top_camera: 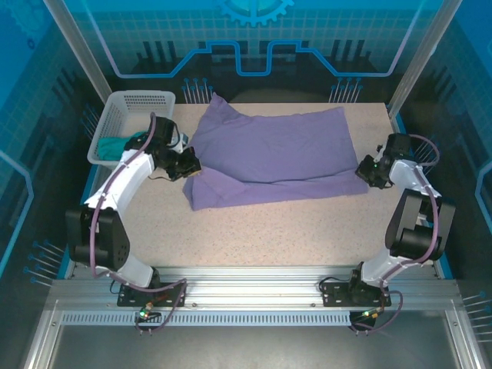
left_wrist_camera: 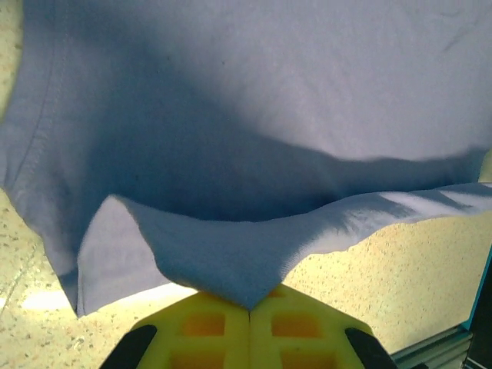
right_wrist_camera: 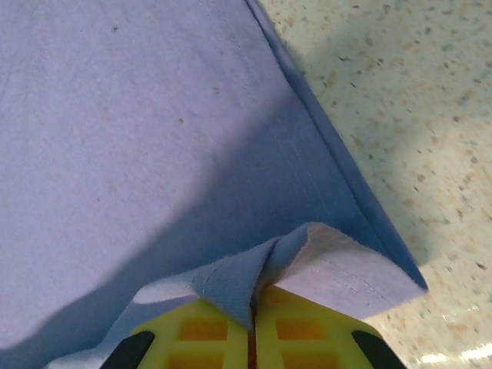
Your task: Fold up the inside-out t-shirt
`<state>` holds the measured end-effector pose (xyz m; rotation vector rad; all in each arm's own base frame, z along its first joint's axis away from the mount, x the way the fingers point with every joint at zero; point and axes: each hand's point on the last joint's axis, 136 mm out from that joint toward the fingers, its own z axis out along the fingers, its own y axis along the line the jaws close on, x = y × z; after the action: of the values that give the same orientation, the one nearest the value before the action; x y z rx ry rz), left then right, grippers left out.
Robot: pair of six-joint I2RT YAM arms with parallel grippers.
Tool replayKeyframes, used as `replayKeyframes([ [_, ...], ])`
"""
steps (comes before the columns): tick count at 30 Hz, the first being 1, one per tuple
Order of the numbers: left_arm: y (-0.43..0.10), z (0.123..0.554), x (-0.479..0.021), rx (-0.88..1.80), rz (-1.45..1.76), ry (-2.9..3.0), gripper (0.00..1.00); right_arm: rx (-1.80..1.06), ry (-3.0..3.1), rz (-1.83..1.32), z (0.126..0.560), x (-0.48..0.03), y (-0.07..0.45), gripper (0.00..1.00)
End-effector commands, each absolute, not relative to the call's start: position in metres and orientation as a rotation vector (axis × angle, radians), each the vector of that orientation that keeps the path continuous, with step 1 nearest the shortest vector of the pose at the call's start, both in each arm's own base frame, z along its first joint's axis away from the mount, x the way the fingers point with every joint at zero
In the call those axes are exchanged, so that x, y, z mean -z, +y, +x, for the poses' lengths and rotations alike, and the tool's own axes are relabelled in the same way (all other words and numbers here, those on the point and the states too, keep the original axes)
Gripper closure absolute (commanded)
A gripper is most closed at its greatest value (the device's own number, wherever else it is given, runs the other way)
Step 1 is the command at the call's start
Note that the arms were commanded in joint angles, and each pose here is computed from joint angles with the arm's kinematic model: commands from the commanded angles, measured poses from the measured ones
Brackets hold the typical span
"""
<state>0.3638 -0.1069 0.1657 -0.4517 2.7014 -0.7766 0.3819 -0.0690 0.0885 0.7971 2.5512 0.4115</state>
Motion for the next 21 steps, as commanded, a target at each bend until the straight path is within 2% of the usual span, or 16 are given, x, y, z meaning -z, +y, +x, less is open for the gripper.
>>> replayKeyframes([
  [1, -0.102, 0.382, -0.179, 0.766, -0.424, 2.659, 1.00, -0.434, 2.543, 0.771, 0.404, -0.091, -0.062, 0.91],
  [8, -0.092, 0.421, -0.173, 0.737, -0.479, 2.656, 1.00, -0.419, 2.570, 0.760, 0.436, -0.080, -0.062, 0.91],
  [12, -0.087, 0.461, -0.163, 0.692, -0.516, 2.662, 0.98, -0.403, 2.566, 0.779, 0.462, -0.070, -0.070, 0.87],
  [13, -0.083, 0.472, -0.158, 0.667, -0.540, 2.666, 0.96, -0.390, 2.565, 0.788, 0.468, -0.067, -0.074, 0.83],
  [16, -0.071, 0.505, -0.143, 0.622, -0.601, 2.654, 0.77, -0.398, 2.564, 0.796, 0.487, -0.059, -0.080, 0.68],
  [19, -0.059, 0.527, -0.141, 0.644, -0.678, 2.593, 0.59, -0.434, 2.532, 0.747, 0.495, -0.069, -0.077, 0.62],
  [21, -0.053, 0.523, -0.148, 0.608, -0.683, 2.547, 0.51, -0.422, 2.509, 0.711, 0.487, -0.082, -0.074, 0.59],
])
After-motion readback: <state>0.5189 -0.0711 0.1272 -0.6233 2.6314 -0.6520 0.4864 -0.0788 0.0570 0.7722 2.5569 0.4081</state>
